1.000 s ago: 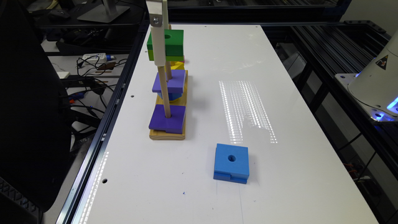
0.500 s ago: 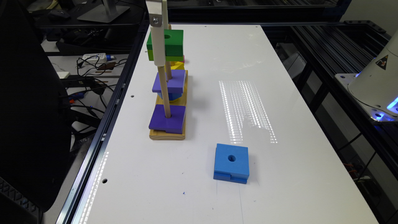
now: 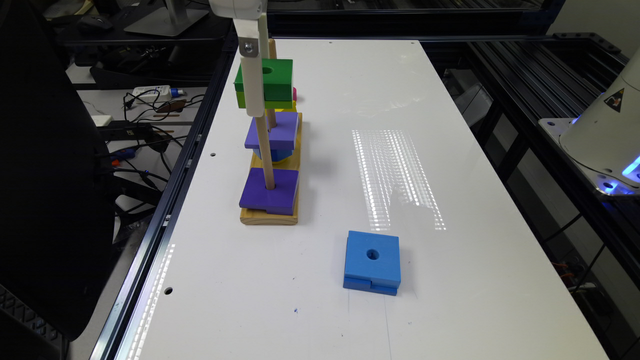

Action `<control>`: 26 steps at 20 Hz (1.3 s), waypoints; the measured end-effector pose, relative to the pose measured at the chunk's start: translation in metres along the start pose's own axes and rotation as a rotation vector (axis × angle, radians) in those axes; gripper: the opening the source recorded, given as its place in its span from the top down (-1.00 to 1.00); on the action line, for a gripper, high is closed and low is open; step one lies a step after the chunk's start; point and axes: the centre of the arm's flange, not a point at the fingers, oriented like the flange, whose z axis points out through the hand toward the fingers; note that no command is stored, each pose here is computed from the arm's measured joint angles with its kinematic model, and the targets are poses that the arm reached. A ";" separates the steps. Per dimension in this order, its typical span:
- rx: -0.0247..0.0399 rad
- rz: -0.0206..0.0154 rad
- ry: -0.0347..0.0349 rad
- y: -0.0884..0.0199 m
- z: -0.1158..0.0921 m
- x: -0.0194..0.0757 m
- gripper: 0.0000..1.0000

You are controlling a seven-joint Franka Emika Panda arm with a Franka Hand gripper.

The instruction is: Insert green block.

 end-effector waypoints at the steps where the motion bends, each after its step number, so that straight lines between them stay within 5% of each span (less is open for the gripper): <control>1: -0.0012 0.0003 -0.0016 0.000 0.002 0.0002 1.00; 26: 0.0015 -0.0002 -0.0052 -0.002 0.011 0.0010 1.00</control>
